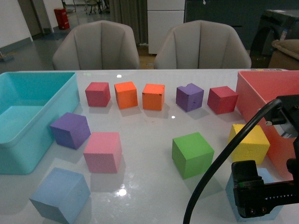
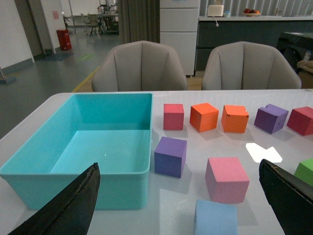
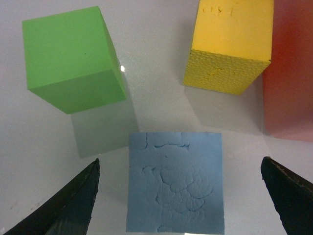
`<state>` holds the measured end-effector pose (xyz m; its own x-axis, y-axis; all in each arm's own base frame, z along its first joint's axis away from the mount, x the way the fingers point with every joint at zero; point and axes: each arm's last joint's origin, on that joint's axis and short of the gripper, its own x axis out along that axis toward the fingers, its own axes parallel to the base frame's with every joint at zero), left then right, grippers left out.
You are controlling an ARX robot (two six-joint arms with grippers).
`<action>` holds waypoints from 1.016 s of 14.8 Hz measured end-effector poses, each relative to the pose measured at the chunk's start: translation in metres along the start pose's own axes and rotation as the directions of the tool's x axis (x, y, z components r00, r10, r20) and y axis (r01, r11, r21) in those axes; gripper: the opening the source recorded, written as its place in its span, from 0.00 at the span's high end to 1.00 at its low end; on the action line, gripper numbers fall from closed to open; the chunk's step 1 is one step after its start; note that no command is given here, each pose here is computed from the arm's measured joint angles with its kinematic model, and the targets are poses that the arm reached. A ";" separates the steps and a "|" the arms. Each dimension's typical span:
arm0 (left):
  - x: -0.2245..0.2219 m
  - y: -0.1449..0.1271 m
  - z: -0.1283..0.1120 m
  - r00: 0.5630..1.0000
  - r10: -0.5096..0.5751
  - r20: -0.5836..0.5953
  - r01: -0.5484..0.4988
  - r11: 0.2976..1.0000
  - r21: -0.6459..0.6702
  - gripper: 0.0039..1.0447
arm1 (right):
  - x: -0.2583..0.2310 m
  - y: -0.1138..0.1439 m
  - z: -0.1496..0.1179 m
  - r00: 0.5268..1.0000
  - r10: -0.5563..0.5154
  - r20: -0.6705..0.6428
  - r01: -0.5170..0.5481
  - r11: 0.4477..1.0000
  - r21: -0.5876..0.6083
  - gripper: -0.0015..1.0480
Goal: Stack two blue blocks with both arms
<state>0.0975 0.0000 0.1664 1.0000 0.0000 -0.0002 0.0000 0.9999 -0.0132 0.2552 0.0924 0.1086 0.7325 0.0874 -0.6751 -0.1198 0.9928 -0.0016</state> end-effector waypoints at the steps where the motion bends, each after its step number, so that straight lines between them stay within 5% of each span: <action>1: 0.000 0.000 0.000 1.000 0.000 0.000 0.000 1.000 0.000 0.06 | 0.005 0.001 -0.001 1.000 0.007 -0.008 -0.007 1.000 0.004 0.06; 11: 0.000 0.000 0.000 1.000 0.000 0.000 0.000 1.000 0.000 0.06 | 0.044 -0.006 -0.031 0.994 0.064 -0.090 -0.059 0.997 0.049 0.06; 12: 0.000 0.000 0.000 1.000 0.000 0.000 0.000 1.000 0.000 0.06 | 0.042 -0.009 -0.035 0.994 0.055 -0.096 -0.050 0.997 0.056 0.23; 15: 0.000 0.000 0.000 1.000 0.000 0.000 0.000 1.000 0.000 0.06 | 0.018 -0.013 -0.029 0.997 0.038 -0.060 -0.035 0.998 0.055 0.49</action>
<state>0.0975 0.0000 0.1664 1.0000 0.0000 -0.0002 0.0000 0.9999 -0.0132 0.2505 0.0783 0.0746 0.6861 0.1203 -0.7175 -0.1082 0.9921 0.0629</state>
